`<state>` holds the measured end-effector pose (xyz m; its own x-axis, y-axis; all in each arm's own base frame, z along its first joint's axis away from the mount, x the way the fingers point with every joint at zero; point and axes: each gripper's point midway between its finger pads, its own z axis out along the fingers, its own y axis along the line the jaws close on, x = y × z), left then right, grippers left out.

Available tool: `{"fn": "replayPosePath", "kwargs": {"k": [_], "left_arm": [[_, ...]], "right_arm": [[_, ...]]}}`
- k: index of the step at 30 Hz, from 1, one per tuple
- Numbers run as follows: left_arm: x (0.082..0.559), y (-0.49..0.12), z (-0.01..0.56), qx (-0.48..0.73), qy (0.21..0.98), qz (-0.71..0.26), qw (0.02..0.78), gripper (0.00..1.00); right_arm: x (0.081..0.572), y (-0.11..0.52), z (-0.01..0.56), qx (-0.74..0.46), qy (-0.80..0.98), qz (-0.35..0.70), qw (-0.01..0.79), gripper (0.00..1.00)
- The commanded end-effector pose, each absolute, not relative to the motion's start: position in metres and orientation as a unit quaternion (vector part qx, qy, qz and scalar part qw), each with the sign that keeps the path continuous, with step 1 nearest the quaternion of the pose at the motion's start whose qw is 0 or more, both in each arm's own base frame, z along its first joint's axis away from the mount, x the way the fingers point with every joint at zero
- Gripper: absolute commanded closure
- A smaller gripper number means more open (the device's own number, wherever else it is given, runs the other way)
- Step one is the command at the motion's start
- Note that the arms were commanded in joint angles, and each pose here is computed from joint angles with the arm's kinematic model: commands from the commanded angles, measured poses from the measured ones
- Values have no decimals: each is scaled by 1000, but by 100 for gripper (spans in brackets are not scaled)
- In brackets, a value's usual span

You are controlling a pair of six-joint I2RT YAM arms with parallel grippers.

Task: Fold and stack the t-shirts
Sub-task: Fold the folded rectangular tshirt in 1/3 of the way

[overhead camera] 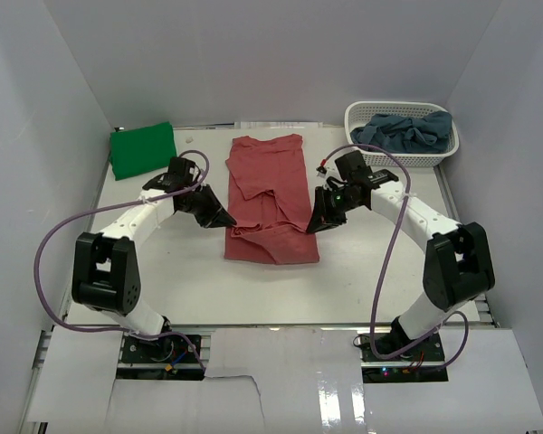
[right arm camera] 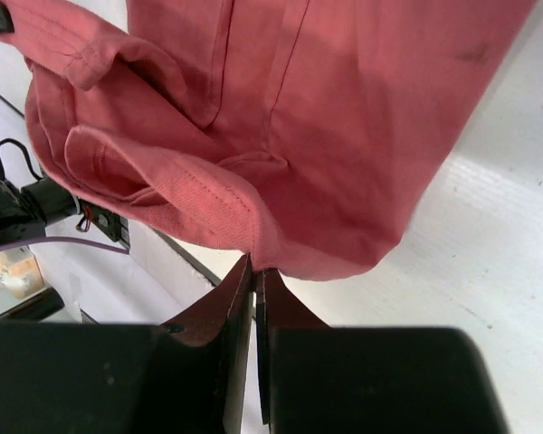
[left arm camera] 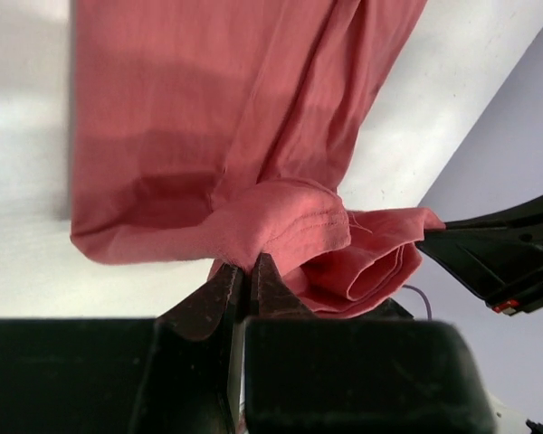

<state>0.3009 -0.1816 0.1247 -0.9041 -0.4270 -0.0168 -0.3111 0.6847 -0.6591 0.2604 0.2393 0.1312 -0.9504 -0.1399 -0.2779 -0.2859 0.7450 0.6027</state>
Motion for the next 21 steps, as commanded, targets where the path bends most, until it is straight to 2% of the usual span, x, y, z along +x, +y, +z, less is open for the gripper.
{"fn": "replayPosePath", "kwargs": {"k": [1, 15, 21], "left_arm": [[332, -181, 137, -176, 914, -340, 131, 100], [384, -183, 130, -170, 920, -319, 150, 100], [403, -182, 150, -165, 918, -314, 177, 100]], "right_arm": [[282, 244, 148, -134, 918, 346, 137, 92], [348, 237, 158, -128, 924, 318, 171, 92], [367, 237, 167, -130, 922, 316, 182, 92]]}}
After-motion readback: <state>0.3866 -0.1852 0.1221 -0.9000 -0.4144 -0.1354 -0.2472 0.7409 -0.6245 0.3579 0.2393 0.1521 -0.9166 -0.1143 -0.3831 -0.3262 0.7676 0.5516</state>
